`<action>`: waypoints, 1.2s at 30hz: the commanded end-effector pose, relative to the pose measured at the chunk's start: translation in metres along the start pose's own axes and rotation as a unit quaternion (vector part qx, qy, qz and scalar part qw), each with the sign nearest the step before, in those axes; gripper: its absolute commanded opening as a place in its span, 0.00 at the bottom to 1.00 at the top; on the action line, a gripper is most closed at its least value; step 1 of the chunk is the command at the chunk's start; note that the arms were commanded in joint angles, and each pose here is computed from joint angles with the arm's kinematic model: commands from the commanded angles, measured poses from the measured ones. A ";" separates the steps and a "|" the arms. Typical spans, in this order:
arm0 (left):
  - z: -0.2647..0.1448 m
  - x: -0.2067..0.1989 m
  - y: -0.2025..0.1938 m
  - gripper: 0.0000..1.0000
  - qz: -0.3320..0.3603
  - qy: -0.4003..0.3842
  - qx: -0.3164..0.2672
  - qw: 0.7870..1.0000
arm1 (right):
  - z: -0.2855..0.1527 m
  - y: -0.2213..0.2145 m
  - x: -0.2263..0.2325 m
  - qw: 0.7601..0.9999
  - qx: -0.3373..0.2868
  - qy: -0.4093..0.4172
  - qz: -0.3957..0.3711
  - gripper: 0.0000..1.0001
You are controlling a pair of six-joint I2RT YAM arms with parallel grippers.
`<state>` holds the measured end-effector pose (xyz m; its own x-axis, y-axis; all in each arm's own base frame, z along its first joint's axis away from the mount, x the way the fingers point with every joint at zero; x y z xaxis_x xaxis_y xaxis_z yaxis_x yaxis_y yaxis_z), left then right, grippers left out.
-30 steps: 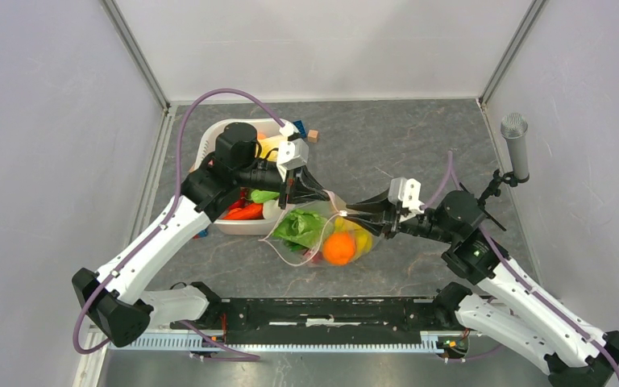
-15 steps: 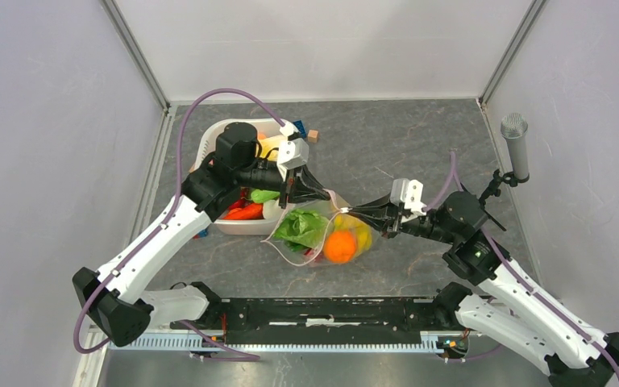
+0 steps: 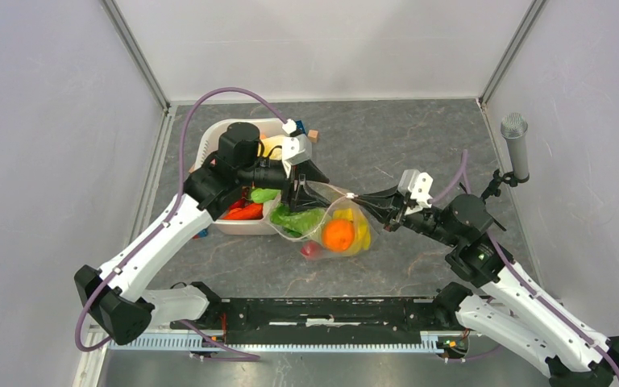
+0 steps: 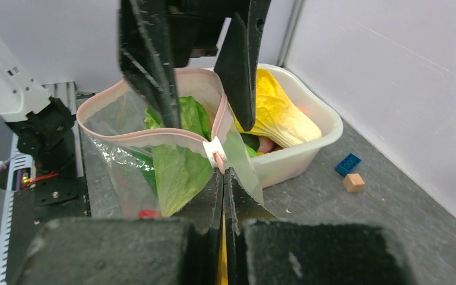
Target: Place the food in the zip-top bag and seal the zipper
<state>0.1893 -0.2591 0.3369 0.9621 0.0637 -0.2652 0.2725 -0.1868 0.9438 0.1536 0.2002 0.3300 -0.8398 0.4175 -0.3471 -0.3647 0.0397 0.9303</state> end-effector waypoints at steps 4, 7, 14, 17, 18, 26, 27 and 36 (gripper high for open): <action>-0.012 -0.001 0.026 0.88 0.029 0.047 -0.027 0.998 | 0.002 0.006 -0.018 0.998 0.003 -0.063 0.012 0.00; -0.018 -0.009 0.036 0.96 0.049 0.043 -0.030 0.997 | 0.003 0.005 -0.020 0.998 0.009 -0.069 0.013 0.00; -0.020 -0.014 0.055 1.00 0.052 0.033 -0.018 0.998 | 0.007 0.005 -0.022 0.998 0.011 -0.068 0.014 0.00; -0.010 -0.018 0.059 1.00 0.050 0.007 -0.010 0.999 | 0.007 0.009 -0.022 0.998 0.005 -0.066 0.012 0.00; -0.006 -0.019 0.059 1.00 0.052 0.002 -0.002 0.999 | 0.007 0.010 -0.021 0.998 0.001 -0.063 0.011 0.00; 0.033 -0.020 0.046 0.85 0.069 0.017 0.066 0.995 | 0.006 0.013 -0.019 0.998 -0.004 -0.054 0.010 0.00; 0.034 -0.018 0.046 0.83 0.072 0.026 0.068 0.995 | 0.006 0.012 -0.019 0.998 -0.003 -0.054 0.010 0.00; 0.034 -0.014 0.046 0.46 0.090 0.063 0.073 0.991 | 0.004 0.012 -0.018 0.998 -0.005 -0.055 0.010 0.00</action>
<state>0.1857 -0.3071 0.3571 0.9821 0.1129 -0.1508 0.1825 -0.3719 0.9102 0.1709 0.1993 0.3226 -0.8084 0.5052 -0.3021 -0.3058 0.0781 0.9489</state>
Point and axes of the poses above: each gripper's point midway between its finger pads, its own z axis out along the fingers, its own x axis along the line the jaws close on, y = z × x, the point moved 5 cm from there along -z, back along the fingers, and after that the axes turned 12 degrees about -z, right-handed, at the moved point
